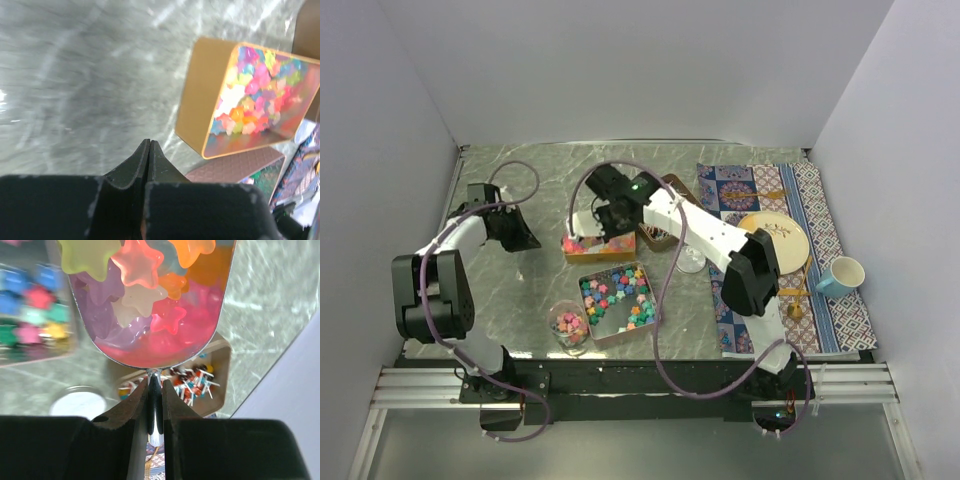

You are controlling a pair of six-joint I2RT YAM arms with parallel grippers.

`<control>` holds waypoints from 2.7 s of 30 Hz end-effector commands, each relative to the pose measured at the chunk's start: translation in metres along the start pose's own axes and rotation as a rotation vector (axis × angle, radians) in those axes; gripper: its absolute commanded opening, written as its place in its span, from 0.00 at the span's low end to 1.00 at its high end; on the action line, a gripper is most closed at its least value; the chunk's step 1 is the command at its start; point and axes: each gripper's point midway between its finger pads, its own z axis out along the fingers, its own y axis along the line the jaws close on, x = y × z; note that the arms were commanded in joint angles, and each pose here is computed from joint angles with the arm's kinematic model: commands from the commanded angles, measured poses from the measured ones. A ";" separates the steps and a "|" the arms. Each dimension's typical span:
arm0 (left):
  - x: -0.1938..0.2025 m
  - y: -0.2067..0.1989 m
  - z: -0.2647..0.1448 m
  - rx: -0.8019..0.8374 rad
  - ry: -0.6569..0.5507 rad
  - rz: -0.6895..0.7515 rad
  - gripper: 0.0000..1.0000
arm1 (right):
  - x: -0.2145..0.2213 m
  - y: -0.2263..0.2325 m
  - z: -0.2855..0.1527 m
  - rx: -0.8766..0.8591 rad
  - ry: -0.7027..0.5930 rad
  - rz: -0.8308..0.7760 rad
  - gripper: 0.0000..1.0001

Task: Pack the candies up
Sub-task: Scoop the fake candies from the storage box, then place the fake candies in the packing bottle.

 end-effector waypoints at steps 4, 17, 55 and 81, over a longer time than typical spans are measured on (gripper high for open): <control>-0.051 0.008 -0.034 -0.044 -0.180 -0.005 0.04 | -0.042 0.046 -0.051 -0.013 -0.011 -0.084 0.00; -0.066 0.014 -0.053 -0.087 -0.262 -0.013 0.16 | -0.054 0.102 -0.052 -0.066 0.178 -0.255 0.00; -0.068 0.007 -0.070 -0.063 -0.332 -0.009 0.20 | -0.072 0.080 -0.062 0.131 0.552 -0.520 0.00; -0.070 0.008 -0.054 -0.047 -0.269 -0.035 0.24 | -0.085 0.056 -0.097 0.270 0.641 -0.706 0.00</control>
